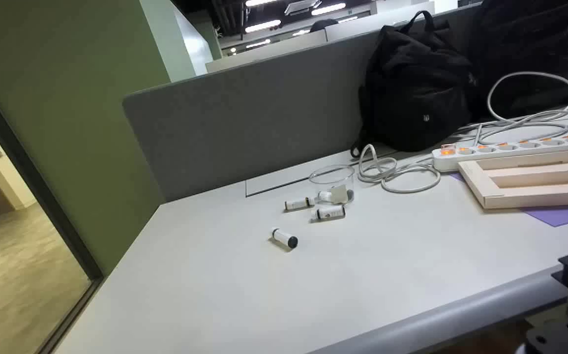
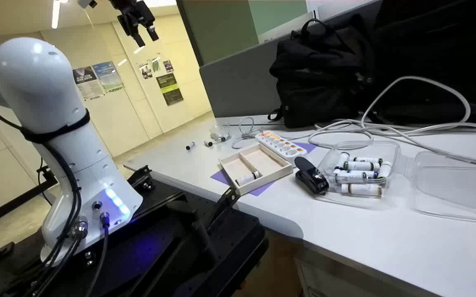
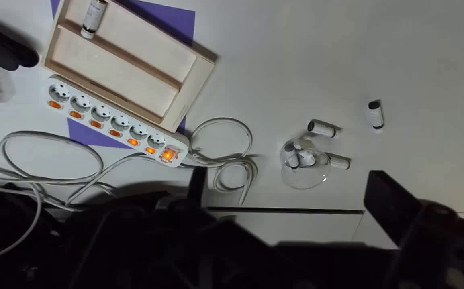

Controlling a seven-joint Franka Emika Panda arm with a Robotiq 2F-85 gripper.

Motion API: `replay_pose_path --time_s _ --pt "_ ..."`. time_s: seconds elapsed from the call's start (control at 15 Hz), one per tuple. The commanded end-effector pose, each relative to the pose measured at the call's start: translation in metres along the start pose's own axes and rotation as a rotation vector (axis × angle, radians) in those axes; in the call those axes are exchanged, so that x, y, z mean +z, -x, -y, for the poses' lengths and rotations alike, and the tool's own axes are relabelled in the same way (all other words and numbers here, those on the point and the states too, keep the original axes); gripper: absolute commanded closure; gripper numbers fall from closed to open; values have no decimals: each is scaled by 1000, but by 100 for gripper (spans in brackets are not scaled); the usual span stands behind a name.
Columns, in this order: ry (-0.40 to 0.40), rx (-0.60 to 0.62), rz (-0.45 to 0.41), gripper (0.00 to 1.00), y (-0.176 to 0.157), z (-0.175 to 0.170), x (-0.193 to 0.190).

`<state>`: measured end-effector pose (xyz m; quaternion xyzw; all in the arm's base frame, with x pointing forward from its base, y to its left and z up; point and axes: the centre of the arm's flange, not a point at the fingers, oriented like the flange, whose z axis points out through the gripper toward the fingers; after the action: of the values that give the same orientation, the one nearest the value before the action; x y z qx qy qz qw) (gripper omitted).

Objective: Turn on the third last switch to the right

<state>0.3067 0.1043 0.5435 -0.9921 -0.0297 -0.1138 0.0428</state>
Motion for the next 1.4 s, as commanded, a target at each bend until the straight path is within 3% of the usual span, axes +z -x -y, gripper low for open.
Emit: replay_pose_path --time_s 0.0,0.53,0.67,0.93,1.07,1.27,1.33 --pt "0 0 0 0 0 0 0" --pt "0 0 0 0 0 0 0" --pt "40 103 -119 0 -22 -36 10" --pt "97 276 -249 0 -62 -121 43" --pt "106 391 -264 0 -76 -170 70" --pt "97 539 -214 0 -87 -238 99" --pt "109 449 -238 0 -58 -211 85"
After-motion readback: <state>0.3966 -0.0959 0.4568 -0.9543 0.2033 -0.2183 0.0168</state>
